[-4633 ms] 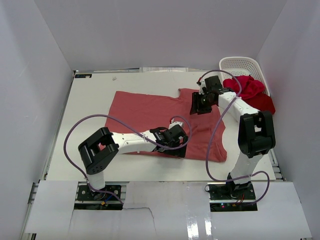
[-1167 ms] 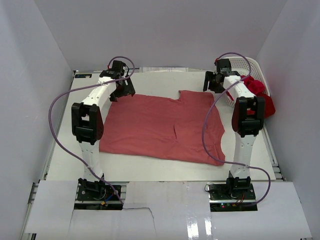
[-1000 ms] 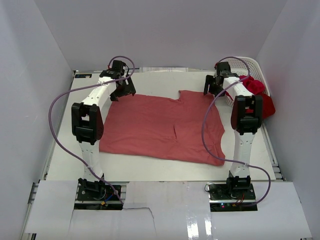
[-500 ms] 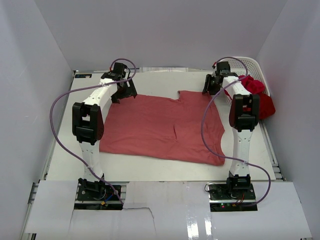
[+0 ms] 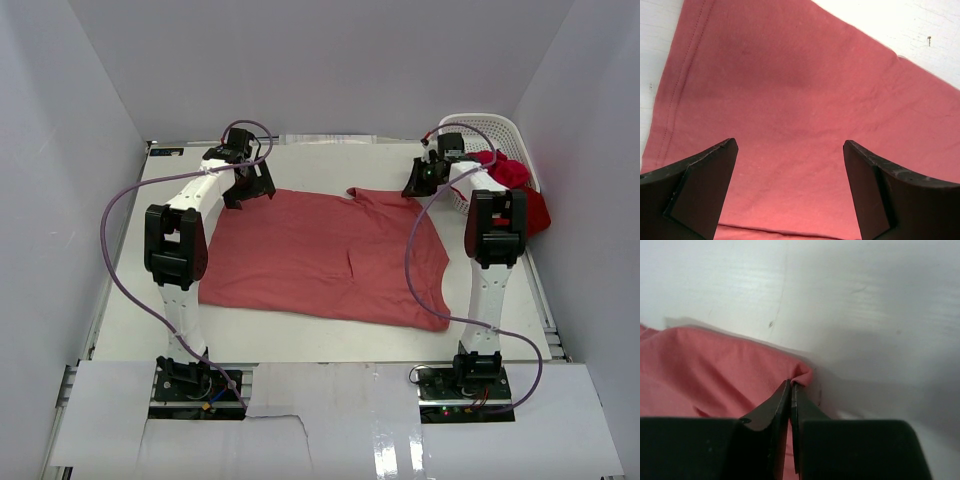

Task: Fold and stack the t-shirts
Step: Grap the side of the flattened tshirt furthest away from the robot with both arms

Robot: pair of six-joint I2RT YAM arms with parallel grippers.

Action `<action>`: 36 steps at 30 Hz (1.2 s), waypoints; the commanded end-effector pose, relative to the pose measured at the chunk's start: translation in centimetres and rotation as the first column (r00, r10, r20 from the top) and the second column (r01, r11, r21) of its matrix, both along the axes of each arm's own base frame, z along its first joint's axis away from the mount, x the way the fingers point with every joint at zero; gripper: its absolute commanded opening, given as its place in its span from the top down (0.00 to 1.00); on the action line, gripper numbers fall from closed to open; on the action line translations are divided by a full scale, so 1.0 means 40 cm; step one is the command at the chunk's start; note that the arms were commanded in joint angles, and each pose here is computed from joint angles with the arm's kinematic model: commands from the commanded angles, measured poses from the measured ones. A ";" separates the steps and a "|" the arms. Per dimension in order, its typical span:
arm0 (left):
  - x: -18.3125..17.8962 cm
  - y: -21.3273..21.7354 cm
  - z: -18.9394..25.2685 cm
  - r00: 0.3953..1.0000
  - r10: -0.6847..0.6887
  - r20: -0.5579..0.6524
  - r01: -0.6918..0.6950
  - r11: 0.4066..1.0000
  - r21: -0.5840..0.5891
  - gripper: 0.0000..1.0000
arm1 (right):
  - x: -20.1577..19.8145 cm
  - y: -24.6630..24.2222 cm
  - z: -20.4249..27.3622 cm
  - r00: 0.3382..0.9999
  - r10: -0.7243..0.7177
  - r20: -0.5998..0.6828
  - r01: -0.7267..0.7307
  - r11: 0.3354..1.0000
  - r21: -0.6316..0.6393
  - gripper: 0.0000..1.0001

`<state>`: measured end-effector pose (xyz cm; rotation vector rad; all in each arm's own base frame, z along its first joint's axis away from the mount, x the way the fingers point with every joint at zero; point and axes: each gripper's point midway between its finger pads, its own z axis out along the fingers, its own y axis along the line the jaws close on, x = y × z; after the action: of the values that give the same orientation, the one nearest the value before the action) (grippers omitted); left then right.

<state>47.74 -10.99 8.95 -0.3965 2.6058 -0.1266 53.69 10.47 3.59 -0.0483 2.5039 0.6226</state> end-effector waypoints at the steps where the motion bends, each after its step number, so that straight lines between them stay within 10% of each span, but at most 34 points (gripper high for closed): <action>1: 0.006 -0.008 0.105 0.995 -0.015 0.098 0.018 0.999 -0.031 0.02 | -0.017 0.053 0.137 0.984 0.105 0.146 -0.114 0.992 0.055 0.91; 33: -0.002 -0.025 0.092 0.995 -0.044 0.087 0.049 0.997 -0.056 0.02 | -0.491 0.147 0.092 0.953 0.289 -0.095 -0.298 0.950 -0.095 0.88; 36: -0.003 -0.024 0.091 0.995 -0.044 0.085 0.049 0.997 -0.058 0.02 | -0.513 0.139 0.072 0.949 0.279 -0.145 -0.298 0.947 -0.125 0.67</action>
<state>47.46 -11.74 8.54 -0.3710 2.6210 -0.1824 34.02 16.67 6.35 -0.4526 2.6460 0.6215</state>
